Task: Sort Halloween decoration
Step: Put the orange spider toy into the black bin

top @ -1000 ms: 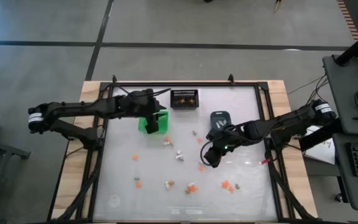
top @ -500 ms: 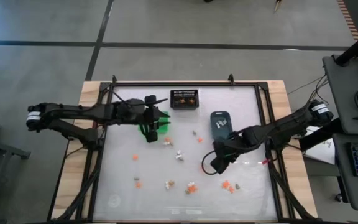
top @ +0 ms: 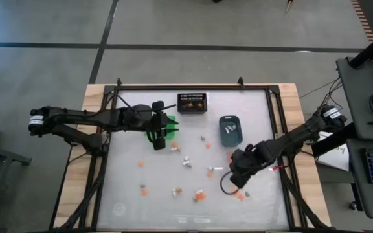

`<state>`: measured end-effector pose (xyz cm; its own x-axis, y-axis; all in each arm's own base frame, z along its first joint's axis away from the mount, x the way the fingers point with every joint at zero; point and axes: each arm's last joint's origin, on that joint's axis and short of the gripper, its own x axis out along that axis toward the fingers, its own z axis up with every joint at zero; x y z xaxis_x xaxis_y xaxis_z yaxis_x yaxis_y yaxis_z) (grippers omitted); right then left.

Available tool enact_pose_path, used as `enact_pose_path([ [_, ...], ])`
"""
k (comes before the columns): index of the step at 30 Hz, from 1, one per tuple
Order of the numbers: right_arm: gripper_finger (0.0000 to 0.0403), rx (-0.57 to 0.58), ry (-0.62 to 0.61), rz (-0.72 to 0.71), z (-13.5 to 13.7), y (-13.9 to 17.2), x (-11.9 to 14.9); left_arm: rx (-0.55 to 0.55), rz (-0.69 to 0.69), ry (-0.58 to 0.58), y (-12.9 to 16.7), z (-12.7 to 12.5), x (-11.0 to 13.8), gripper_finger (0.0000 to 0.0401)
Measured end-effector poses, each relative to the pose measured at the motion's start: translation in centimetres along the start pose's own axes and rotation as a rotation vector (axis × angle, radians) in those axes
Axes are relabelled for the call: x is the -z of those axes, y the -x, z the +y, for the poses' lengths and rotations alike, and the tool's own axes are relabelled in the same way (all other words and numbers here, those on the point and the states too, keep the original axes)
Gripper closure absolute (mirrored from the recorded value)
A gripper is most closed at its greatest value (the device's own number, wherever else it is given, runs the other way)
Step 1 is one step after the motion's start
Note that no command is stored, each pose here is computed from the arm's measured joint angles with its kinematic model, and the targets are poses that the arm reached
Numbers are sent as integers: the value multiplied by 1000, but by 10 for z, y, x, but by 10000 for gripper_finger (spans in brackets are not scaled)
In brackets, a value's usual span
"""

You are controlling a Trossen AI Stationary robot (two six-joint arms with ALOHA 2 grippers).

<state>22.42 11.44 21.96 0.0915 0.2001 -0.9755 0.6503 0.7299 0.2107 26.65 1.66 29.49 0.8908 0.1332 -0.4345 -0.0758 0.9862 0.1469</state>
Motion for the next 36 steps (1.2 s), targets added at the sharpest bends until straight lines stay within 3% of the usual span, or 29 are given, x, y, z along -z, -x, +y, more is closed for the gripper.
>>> enact_pose_path([
  [5, 328, 53, 361, -87, 12, -9, 23, 4, -19, 50, 0, -2, -2, 303],
  [11, 328, 63, 605, -287, 23, -18, 47, 34, -114, 119, 0, -11, -12, 303],
  [21, 343, -13, 819, -409, 7, -60, 76, 98, -324, 204, -13, -31, -29, 304],
  [30, 364, -77, 972, -536, -2, -77, 79, 108, -367, 264, -18, -33, -32, 304],
  [36, 371, -163, 985, -599, -7, -87, 78, 98, -367, 268, -18, -33, -32, 304],
])
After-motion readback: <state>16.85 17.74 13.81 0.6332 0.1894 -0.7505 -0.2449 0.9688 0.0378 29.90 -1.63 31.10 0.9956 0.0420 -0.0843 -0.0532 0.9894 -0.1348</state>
